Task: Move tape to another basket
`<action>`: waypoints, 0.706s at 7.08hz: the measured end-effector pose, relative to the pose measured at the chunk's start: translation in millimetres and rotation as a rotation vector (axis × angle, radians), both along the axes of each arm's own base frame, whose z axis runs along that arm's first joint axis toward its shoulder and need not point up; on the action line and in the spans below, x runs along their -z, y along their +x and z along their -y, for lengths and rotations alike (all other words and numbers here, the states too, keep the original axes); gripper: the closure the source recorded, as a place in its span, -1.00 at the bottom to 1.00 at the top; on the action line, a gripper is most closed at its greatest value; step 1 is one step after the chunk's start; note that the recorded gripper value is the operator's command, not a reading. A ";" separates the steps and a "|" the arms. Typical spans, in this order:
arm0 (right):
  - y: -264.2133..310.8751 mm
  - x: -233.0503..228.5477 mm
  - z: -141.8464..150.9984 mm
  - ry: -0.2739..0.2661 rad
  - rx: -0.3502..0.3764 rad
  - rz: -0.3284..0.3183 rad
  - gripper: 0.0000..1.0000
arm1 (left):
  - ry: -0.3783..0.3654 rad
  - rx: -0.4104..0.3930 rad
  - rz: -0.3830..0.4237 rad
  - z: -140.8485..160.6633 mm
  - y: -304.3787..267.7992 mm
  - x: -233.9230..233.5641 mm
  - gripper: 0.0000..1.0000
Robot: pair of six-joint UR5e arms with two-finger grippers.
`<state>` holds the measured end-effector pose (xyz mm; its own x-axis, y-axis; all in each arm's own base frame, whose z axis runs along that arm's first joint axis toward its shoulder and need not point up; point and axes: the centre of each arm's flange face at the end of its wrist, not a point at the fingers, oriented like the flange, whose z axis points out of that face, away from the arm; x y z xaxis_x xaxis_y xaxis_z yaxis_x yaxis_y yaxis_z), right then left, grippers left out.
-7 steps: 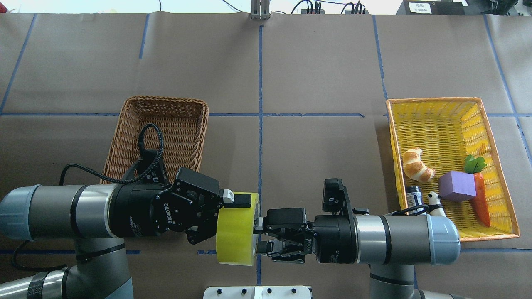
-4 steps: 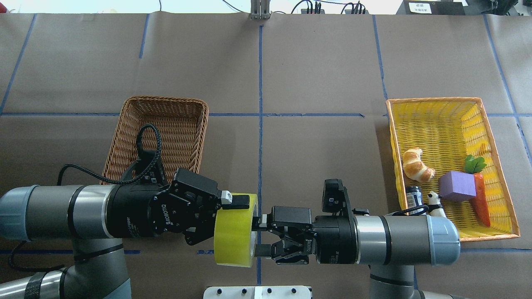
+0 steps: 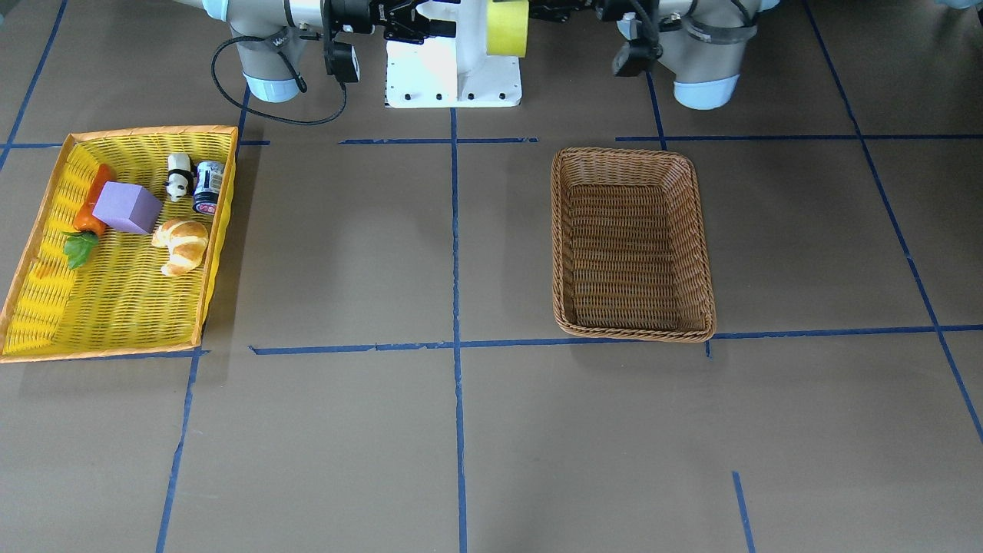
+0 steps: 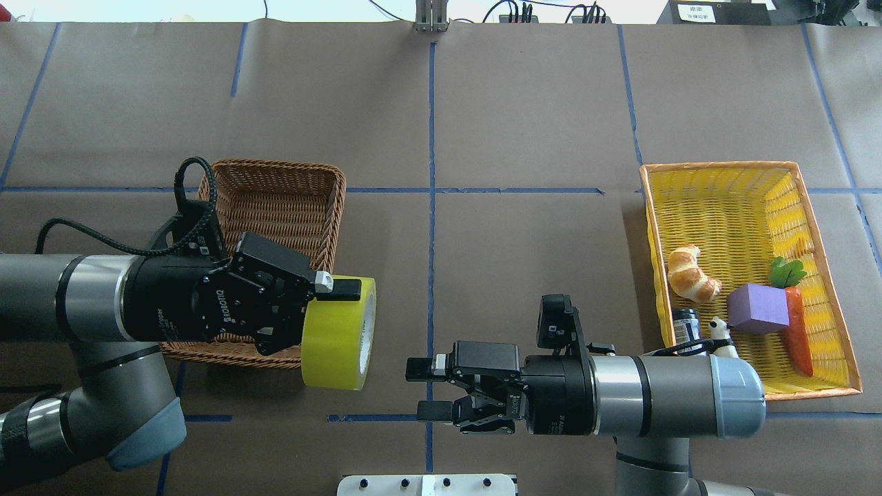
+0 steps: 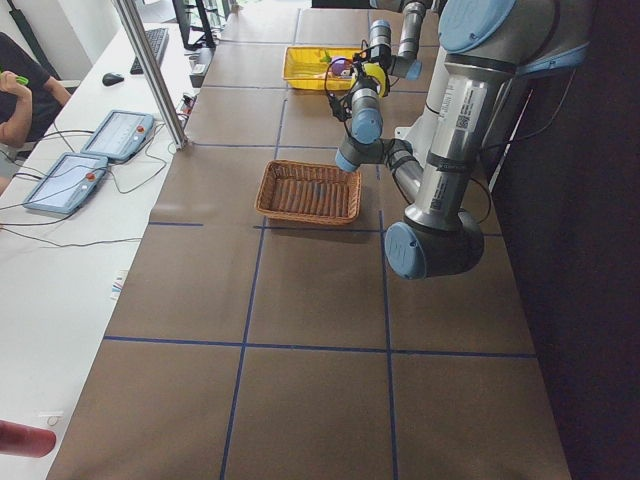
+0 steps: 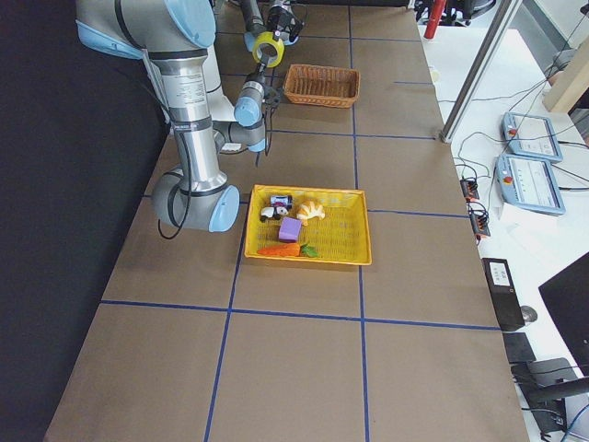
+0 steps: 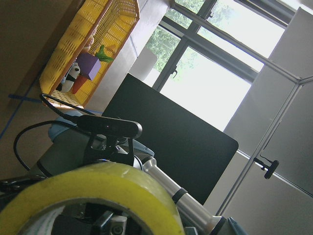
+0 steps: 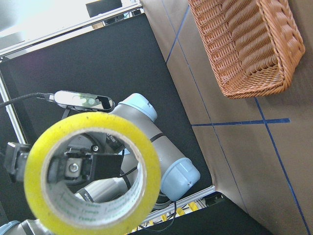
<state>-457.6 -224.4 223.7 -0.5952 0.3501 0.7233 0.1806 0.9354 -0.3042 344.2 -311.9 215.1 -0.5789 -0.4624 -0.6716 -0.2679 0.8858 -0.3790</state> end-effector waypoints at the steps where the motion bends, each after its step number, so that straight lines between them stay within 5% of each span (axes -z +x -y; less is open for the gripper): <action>1: 2.8 -2.2 6.6 0.018 -0.031 -0.010 -1.00 | 0.000 0.013 0.056 14.1 -8.9 -9.3 0.95; 3: 21.0 -11.2 54.1 0.050 -0.136 -0.121 -1.00 | -0.002 0.005 0.229 48.0 -28.3 -16.7 0.96; 5: 52.5 -24.7 129.3 0.159 -0.191 -0.396 -1.00 | 0.035 0.000 0.421 77.8 -40.6 -17.4 0.95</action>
<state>-405.1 -353.7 248.4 -0.3051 0.1273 0.9438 -0.1010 0.9811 -0.1650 303.6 -389.7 232.5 -0.2510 -0.4348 -0.8648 -0.0958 0.9002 -0.4248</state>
